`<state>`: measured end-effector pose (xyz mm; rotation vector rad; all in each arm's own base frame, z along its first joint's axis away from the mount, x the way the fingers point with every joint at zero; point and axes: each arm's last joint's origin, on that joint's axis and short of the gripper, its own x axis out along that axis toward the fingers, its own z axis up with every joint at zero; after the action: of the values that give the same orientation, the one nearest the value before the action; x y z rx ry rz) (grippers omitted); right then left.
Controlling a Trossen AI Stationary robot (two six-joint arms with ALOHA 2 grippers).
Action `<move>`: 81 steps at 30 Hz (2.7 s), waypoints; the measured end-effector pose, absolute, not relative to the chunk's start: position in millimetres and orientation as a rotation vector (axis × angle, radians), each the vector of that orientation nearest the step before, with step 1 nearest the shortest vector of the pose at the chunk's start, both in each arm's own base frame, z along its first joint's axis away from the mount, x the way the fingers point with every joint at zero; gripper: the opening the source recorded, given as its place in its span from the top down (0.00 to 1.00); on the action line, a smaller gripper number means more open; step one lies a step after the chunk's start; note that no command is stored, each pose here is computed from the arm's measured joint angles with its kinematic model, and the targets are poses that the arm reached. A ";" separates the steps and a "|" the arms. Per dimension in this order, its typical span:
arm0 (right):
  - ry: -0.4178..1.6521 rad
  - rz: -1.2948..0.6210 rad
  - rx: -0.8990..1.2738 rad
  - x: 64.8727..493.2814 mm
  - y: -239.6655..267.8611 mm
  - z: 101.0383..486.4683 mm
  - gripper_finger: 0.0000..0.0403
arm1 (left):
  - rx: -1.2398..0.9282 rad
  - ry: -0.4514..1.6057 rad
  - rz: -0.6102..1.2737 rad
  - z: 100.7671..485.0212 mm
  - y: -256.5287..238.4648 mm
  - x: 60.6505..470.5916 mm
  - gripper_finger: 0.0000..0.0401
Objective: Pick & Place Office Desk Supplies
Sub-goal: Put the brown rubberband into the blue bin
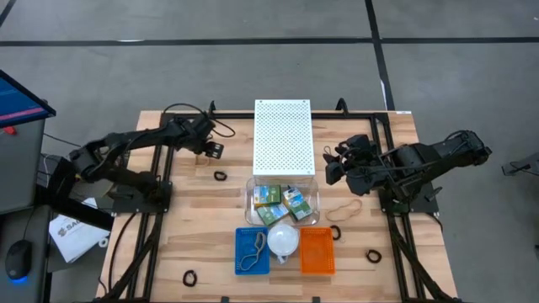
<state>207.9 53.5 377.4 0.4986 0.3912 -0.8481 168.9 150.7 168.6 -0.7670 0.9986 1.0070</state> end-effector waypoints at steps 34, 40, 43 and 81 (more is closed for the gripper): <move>0.397 -0.831 0.504 207.0 57.0 377.3 0.44 | -0.875 0.822 0.569 192.8 137.6 181.6 1.00; 0.395 -0.833 0.499 207.0 56.7 377.3 0.44 | -0.914 0.630 0.385 238.9 103.0 172.1 1.00; 0.398 -0.832 0.494 207.0 56.7 377.3 0.44 | -0.947 0.542 0.323 258.8 82.7 164.6 1.00; 0.412 -0.787 0.486 204.9 65.1 377.2 0.44 | -1.424 0.504 -0.073 239.1 -134.4 241.0 1.00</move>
<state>204.9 65.1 377.2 0.4861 0.4122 -0.7874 241.0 -134.4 239.1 -1.4239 0.5044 -0.0726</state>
